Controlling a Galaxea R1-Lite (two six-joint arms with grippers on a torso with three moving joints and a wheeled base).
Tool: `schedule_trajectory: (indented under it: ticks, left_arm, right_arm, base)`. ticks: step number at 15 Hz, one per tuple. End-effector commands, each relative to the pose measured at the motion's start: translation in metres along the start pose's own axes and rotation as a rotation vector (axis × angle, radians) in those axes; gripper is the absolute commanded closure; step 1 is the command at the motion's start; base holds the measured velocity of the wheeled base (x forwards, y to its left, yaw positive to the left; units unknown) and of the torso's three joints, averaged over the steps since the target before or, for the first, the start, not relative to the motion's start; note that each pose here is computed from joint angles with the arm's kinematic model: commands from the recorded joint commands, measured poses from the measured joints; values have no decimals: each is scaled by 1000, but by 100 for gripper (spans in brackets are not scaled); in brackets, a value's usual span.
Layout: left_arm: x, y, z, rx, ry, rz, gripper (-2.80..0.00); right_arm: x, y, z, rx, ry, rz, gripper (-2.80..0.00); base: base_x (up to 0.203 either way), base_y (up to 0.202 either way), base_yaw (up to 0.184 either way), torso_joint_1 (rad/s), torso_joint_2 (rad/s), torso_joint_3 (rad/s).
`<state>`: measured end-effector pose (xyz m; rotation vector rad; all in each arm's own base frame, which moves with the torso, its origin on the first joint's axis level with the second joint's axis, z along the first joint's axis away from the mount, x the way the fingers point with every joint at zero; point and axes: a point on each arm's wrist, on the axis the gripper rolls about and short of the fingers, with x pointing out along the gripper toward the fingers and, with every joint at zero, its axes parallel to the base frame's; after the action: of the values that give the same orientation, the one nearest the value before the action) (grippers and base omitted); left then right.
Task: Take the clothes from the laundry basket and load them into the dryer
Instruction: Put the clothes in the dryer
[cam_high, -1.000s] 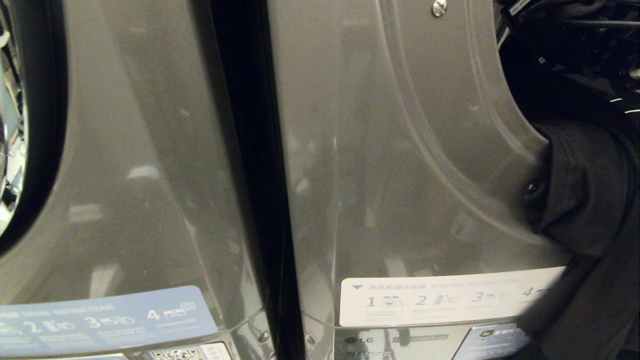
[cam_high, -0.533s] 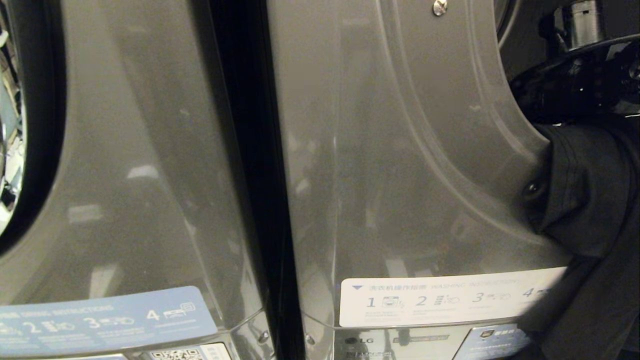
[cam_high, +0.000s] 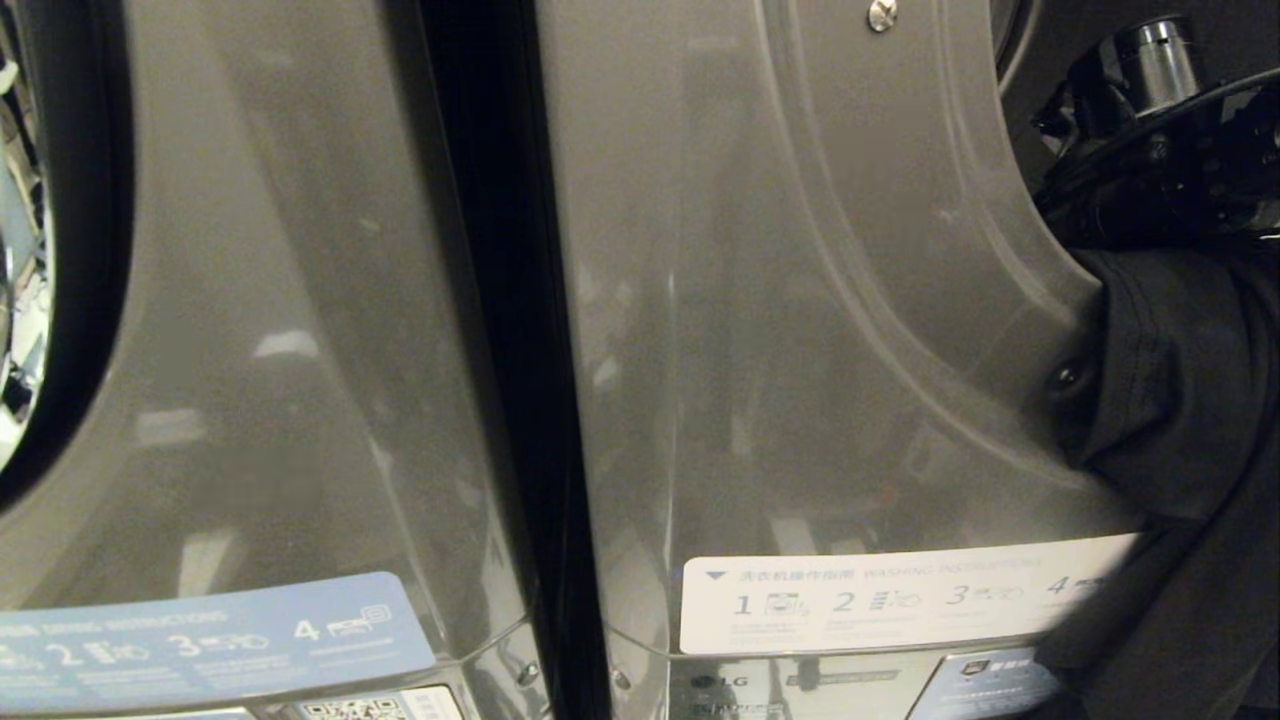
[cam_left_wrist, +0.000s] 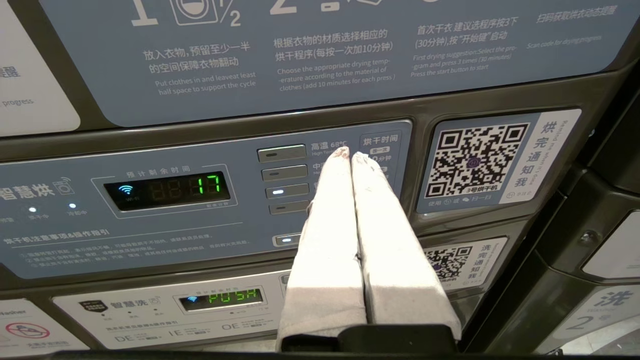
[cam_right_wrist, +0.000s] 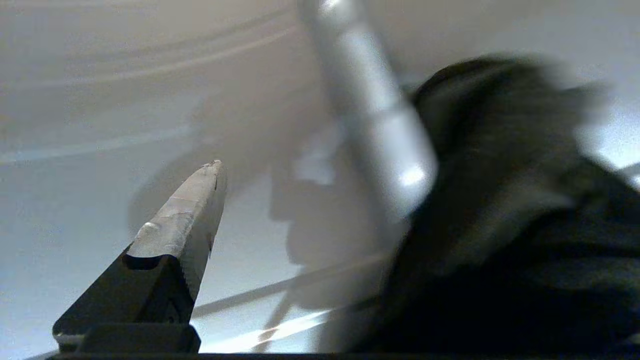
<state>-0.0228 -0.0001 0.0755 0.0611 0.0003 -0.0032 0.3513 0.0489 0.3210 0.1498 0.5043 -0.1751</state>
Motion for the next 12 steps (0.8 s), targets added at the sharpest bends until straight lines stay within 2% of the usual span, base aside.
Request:
schedule_trajectory:
  ticks: [1,3,7,10,12]
  left_arm:
    - [0,0,0,0,0,0,0]
    - [0,0,0,0,0,0,0]
    - [0,0,0,0,0,0,0]
    - [0,0,0,0,0,0,0]
    - [0,0,0,0,0,0,0]
  right_arm:
    - [-7,-3,9,2,-72,3,-280]
    - [-9,0,24,31,-206,40,-280]
    - [-21,1,44,81,-397,76,-280]
    - [-25,1,54,103,-513,57,-280]
    - [-21,5,57,87,-564,64,-280]
  base:
    - [0,0,0,0,0,0]
    - [0,0,0,0,0,0]
    - [0,0,0,0,0,0]
    - [0,0,0,0,0,0]
    - [0,0,0,0,0,0]
